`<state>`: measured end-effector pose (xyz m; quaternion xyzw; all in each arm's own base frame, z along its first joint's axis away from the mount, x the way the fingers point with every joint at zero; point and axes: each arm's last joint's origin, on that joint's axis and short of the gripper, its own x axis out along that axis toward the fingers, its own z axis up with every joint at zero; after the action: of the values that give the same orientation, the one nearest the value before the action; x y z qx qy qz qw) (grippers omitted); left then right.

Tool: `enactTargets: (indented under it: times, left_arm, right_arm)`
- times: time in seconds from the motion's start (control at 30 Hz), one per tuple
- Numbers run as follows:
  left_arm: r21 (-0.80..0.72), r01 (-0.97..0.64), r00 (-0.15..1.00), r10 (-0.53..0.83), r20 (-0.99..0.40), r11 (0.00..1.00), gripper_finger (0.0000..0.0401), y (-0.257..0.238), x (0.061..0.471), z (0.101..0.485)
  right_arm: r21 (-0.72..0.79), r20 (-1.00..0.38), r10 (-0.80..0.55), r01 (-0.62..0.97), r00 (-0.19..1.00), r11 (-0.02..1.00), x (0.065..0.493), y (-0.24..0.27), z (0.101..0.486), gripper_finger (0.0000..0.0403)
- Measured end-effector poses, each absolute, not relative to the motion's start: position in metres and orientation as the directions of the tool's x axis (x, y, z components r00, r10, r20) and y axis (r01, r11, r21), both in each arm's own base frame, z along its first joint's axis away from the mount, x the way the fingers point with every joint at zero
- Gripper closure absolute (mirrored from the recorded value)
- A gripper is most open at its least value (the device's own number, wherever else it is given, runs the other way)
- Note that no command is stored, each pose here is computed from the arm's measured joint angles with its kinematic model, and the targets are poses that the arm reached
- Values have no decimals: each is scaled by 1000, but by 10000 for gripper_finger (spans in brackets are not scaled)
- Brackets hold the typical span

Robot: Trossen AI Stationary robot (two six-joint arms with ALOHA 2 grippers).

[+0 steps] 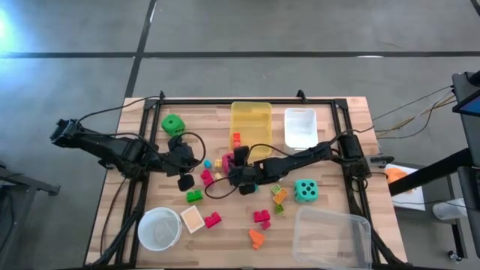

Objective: Pick & Place Toys
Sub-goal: Put the red dice into the transparent bin

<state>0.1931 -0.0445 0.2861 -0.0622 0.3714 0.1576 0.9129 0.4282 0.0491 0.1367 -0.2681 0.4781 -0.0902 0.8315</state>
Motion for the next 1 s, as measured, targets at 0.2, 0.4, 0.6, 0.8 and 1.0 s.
enactTargets:
  times: [0.2, 0.4, 0.6, 0.8, 1.0]
  left_arm:
    - [11, -335, 665, 244, -706, 942, 401, -44, 192, 285]
    - [12, -335, 664, 245, -707, 942, 401, -44, 192, 285]
    - [11, -335, 664, 244, -706, 942, 401, -44, 192, 285]
    - [9, -336, 665, 244, -706, 942, 401, -44, 192, 285]
    - [9, -336, 665, 244, -705, 942, 401, -44, 192, 285]
  right_arm:
    - [-581, -710, -456, -81, 537, 810, 425, 61, 142, 244]
    - [-532, -722, -435, -30, 538, 846, 414, 68, 162, 259]
    - [-428, -741, -375, 39, 557, 903, 401, 68, 196, 287]
    - [-387, -718, -352, 76, 600, 919, 383, 77, 231, 298]
    - [-338, -727, -320, 90, 608, 937, 350, 96, 266, 303]
